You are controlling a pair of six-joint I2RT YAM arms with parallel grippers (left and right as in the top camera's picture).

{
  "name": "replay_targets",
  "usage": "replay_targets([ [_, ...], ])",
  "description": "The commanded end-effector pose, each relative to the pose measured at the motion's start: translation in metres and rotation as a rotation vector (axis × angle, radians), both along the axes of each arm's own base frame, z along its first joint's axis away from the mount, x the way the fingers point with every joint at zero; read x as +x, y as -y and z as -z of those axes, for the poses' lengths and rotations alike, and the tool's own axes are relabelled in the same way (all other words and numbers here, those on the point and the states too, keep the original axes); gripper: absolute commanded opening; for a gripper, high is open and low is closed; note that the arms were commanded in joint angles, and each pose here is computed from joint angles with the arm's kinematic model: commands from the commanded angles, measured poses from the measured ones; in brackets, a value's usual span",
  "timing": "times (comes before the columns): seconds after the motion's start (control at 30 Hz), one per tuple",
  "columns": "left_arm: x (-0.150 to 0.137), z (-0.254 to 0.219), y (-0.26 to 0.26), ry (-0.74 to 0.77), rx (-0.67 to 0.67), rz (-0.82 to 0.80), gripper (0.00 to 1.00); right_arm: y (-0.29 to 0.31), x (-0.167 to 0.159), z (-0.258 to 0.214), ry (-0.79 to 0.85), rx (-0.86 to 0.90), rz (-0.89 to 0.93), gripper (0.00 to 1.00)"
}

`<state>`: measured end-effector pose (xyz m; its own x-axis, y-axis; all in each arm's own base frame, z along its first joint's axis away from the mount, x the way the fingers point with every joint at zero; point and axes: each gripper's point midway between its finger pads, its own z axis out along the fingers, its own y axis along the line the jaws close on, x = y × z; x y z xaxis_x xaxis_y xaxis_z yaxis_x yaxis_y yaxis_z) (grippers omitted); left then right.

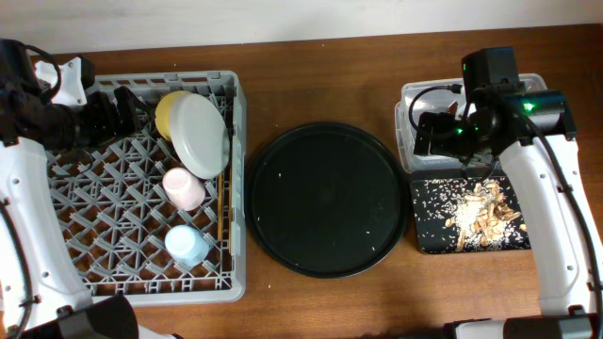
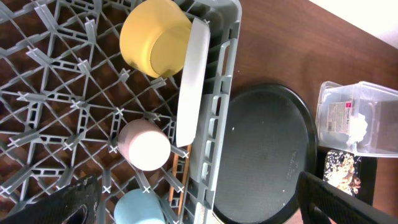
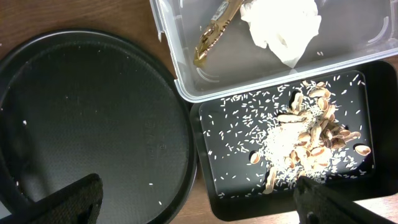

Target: Sort waste into correct bins and load items into the dishwasher rack

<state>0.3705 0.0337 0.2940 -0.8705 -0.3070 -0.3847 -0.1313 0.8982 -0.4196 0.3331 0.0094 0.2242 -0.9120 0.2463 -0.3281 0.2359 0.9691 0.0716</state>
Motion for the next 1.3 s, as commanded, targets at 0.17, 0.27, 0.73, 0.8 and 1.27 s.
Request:
replay_targets([
  [0.17, 0.001, 0.000, -0.005, 0.005, 0.015, -0.004, 0.99, 0.004, -0.020, -0.049, 0.162, -0.003, 0.012, 0.99],
  [0.27, 0.001, 0.000, -0.005, 0.004, 0.015, -0.004, 0.99, 0.006, -0.048, -0.101, 0.356, -0.001, 0.016, 0.99],
  [0.73, 0.001, 0.000, -0.005, 0.004, 0.015, -0.004, 0.99, -0.012, -0.141, -0.191, 1.449, -0.082, -0.193, 0.98],
  [0.8, 0.001, 0.000, -0.005, 0.005, 0.015, -0.004, 0.99, -0.014, -0.137, -0.154, 1.458, -0.075, -0.204, 0.99],
  [1.27, 0.001, 0.000, -0.005, 0.004, 0.015, -0.005, 0.99, -0.018, -0.089, 0.031, 1.309, -0.069, -0.209, 0.99],
])
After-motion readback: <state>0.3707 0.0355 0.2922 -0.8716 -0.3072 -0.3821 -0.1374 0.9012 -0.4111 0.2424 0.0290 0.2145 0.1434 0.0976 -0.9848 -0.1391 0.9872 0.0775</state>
